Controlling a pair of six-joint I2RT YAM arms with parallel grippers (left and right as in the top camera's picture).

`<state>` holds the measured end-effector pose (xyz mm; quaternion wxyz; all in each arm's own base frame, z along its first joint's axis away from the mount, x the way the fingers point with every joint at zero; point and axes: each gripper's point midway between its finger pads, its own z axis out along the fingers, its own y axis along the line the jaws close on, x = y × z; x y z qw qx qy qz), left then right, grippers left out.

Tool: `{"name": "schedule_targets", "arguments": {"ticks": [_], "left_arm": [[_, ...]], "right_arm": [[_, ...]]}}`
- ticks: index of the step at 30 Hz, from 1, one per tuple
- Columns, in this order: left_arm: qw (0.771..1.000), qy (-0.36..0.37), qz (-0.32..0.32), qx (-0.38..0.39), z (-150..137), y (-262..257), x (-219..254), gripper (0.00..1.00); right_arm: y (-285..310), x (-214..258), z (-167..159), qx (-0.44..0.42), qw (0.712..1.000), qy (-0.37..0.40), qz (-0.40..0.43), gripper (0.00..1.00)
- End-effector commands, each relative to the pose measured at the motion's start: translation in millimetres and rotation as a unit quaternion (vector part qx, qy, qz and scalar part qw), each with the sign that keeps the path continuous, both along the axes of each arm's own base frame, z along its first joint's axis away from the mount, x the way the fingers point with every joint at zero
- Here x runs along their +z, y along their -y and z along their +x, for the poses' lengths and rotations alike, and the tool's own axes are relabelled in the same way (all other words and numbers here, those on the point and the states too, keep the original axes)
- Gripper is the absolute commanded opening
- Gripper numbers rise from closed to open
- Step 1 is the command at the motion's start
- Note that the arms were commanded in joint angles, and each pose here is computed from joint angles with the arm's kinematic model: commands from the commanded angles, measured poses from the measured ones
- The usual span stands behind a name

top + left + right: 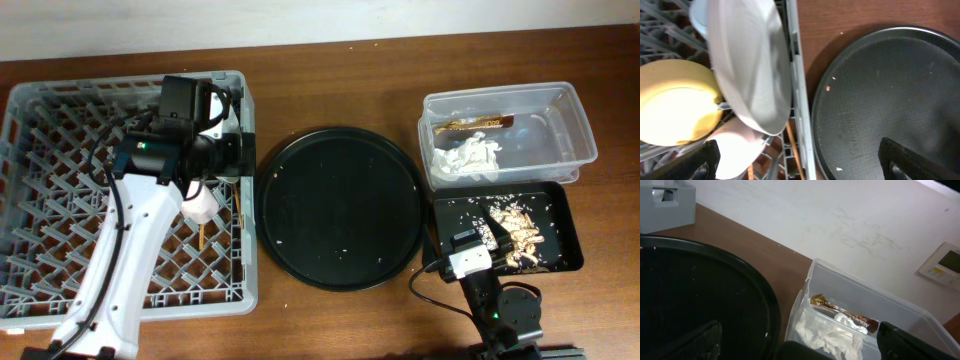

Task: Sort waste into correct bins and load items into the dishwasher rack

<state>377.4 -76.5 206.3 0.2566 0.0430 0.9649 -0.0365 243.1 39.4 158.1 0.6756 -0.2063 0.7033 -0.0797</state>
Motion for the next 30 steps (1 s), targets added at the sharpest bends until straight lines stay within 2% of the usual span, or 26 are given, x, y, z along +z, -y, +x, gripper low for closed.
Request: {"name": "schedule_targets", "arguments": {"ticks": [1,3,6,7,9,11,12,13,14,15,17,20,30], "left_arm": [[0.997,0.068,0.018,0.013,-34.0,-18.5,51.1,0.99],[0.995,0.094,0.032,0.026,-88.3,-40.2,51.3,0.99],[0.989,0.131,0.016,0.061,-164.1,-67.6,-0.4,1.00],[0.985,0.156,0.008,0.068,-182.0,-71.5,-23.7,0.99],[0.969,0.231,-0.005,0.082,-185.5,-76.1,-39.7,0.99],[0.913,0.397,-0.026,0.089,-156.9,-78.4,-6.7,0.99],[0.869,0.487,-0.039,0.084,-146.1,-77.2,24.2,0.99],[0.830,0.550,-0.051,0.074,-142.0,-74.0,43.7,0.99],[0.806,0.586,-0.059,0.062,-141.1,-70.4,50.1,0.99],[0.803,0.590,-0.063,0.054,-138.6,-67.3,39.8,0.99],[0.818,0.569,-0.058,0.058,-134.0,-69.7,12.1,0.99],[0.882,0.462,-0.040,0.082,-131.7,-79.8,-51.0,1.00],[0.881,0.464,-0.040,0.083,-131.5,-80.0,-49.5,1.00]], "right_arm": [[2.7,-2.2,0.2,-0.007,1.000,-0.001,-0.004,0.99],[2.7,-2.2,0.2,-0.007,1.000,-0.001,-0.004,0.99],[2.7,-2.3,0.2,-0.007,1.000,-0.001,-0.004,0.99],[2.7,-2.2,0.2,-0.007,1.000,-0.001,-0.004,0.99],[2.7,-2.3,0.2,-0.007,1.000,-0.001,-0.004,0.99],[2.7,-2.2,0.2,-0.007,1.000,-0.001,-0.004,0.99],[2.7,-2.3,0.2,-0.007,1.000,-0.001,-0.004,0.99],[2.6,-2.2,0.2,-0.007,1.000,-0.001,-0.004,0.99],[2.7,-2.2,0.2,-0.007,1.000,-0.001,-0.004,0.99],[2.7,-2.3,0.2,-0.007,1.000,-0.001,-0.004,0.99],[2.6,-2.2,0.2,-0.007,1.000,-0.001,-0.004,0.99],[2.7,-2.2,0.2,-0.007,1.000,-0.001,-0.004,0.99],[2.7,-2.3,0.2,-0.007,1.000,-0.001,-0.004,0.99]]}}
